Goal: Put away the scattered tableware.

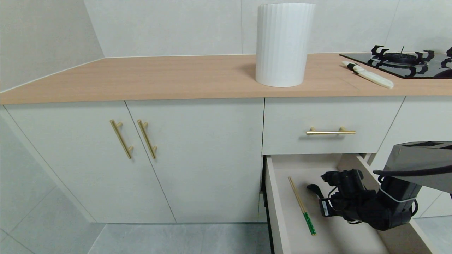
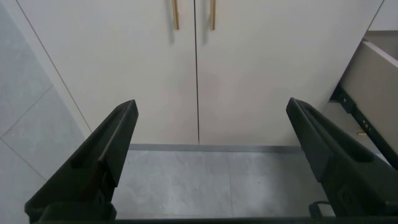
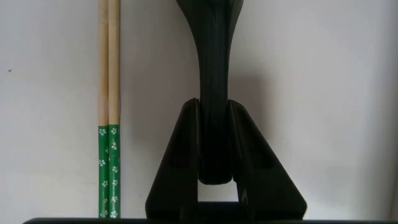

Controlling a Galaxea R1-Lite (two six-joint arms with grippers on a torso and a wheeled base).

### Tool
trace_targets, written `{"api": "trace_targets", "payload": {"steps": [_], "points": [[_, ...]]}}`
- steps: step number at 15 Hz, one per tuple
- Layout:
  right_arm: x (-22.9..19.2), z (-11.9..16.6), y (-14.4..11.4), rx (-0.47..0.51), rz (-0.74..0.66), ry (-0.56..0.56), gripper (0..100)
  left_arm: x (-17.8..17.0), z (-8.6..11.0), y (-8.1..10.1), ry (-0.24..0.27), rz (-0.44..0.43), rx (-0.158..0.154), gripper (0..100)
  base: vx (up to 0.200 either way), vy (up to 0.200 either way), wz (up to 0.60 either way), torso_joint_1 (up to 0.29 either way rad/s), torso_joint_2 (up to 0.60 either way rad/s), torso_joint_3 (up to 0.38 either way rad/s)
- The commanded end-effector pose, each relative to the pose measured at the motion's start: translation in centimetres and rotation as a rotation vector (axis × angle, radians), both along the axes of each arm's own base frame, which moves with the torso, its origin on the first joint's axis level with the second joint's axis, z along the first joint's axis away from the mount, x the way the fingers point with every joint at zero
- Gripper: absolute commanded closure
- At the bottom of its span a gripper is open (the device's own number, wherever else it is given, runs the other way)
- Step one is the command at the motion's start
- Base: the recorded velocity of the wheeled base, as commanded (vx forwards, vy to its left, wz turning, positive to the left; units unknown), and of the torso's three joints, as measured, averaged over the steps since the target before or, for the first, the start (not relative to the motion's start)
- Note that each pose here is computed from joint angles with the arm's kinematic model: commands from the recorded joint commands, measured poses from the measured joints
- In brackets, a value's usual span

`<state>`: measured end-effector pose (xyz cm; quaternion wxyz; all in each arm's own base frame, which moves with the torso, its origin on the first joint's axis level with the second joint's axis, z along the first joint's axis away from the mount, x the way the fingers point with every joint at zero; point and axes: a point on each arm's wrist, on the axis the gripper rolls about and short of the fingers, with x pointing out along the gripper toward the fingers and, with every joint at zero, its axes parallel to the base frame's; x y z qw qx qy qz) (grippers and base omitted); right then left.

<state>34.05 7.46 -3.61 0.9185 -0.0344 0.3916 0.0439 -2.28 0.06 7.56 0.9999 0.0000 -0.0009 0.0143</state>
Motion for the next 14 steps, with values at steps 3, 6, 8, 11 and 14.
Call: {"api": "trace_targets", "payload": {"steps": [3,6,8,11,14], "points": [[0.0,0.0,0.0,0.0,0.0,0.001,0,0.0,0.0,0.0,0.0,0.001,0.0,0,0.0,0.0,0.0,0.0,0.0,0.0],[0.0,0.2,0.0,0.002,-0.001,-0.005,0,0.0,0.0,0.0,0.0,0.001,0.0,0,0.0,0.0,0.0,0.0,0.0,0.0],[-0.1,0.7,0.0,0.005,-0.001,-0.017,0,0.0,0.0,0.0,0.0,-0.001,0.0,0,0.0,0.0,0.0,0.0,0.0,0.0],[-1.9,5.9,-0.2,0.029,0.005,-0.077,0,0.0,0.0,0.0,0.0,0.001,0.0,0,0.0,0.0,0.0,0.0,0.0,0.0],[-6.3,13.3,-0.3,0.044,0.041,-0.119,0,0.0,0.0,0.0,0.0,0.001,0.0,0,0.0,0.0,0.0,0.0,0.0,0.0]]}}
